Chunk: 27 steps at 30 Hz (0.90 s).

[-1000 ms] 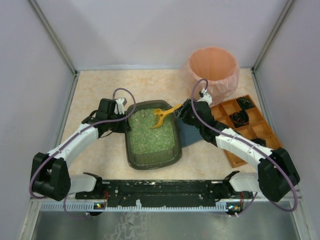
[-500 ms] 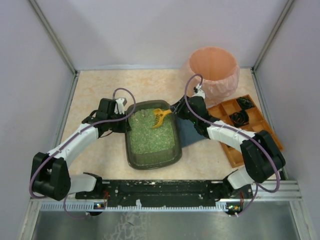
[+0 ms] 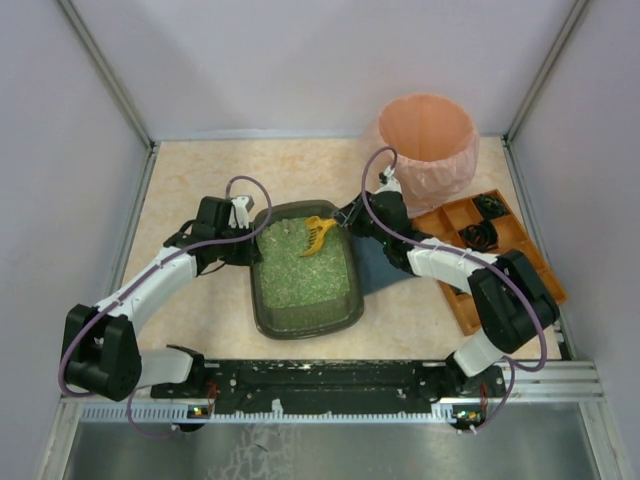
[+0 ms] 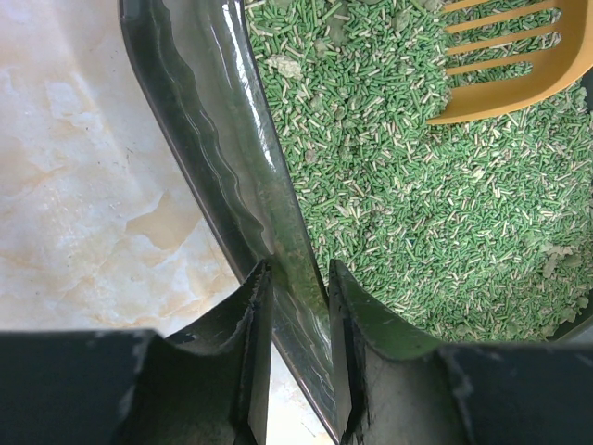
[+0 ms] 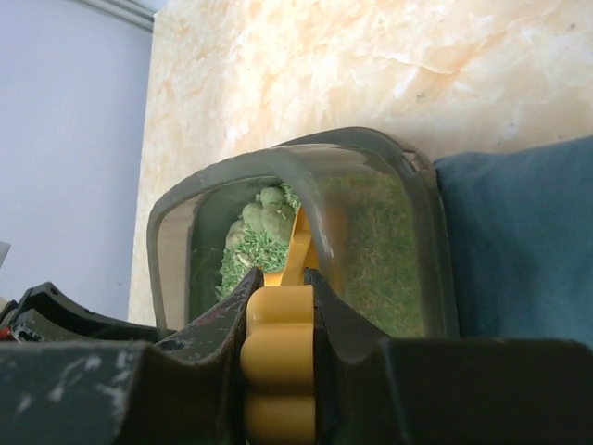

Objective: Clean the litter box

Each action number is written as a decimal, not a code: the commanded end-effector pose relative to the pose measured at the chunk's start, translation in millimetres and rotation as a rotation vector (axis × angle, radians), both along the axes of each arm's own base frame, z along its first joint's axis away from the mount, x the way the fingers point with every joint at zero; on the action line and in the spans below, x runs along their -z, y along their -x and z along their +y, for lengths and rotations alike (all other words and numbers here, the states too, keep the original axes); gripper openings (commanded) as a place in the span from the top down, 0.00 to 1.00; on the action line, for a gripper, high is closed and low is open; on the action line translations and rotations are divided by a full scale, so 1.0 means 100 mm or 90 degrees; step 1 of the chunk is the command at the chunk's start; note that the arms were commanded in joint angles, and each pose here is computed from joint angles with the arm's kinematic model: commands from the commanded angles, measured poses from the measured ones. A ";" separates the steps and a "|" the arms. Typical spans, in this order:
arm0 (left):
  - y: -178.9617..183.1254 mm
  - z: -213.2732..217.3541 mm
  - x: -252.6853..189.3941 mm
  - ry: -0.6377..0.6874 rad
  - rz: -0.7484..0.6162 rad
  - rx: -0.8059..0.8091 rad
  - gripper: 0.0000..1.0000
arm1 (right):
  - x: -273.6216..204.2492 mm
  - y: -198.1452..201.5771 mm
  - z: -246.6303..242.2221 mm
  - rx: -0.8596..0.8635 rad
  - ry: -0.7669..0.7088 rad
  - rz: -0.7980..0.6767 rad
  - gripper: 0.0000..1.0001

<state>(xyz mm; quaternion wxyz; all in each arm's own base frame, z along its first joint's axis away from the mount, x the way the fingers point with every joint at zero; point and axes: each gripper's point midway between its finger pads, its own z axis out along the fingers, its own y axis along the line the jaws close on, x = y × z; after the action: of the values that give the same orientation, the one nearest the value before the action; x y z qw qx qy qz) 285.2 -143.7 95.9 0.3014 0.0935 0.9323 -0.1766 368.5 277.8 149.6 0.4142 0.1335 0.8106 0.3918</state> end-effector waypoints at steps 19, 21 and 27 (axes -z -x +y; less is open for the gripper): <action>0.07 -0.12 0.10 0.008 0.026 0.043 0.68 | 0.08 0.27 1.16 -0.228 -0.066 -0.064 1.00; 0.08 -0.12 0.10 0.007 0.026 0.042 0.68 | 0.10 0.30 1.17 -0.230 -0.072 -0.060 1.00; 0.06 -0.10 0.08 0.003 0.022 0.037 0.67 | 0.02 0.35 0.96 -0.190 -0.068 -0.056 1.00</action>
<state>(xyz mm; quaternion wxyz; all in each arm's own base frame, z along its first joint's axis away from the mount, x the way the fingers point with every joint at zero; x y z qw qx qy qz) 285.5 -143.9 95.6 0.3003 0.0939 0.9326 -0.1766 371.5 356.7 142.6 0.4197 0.0409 0.7771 0.4673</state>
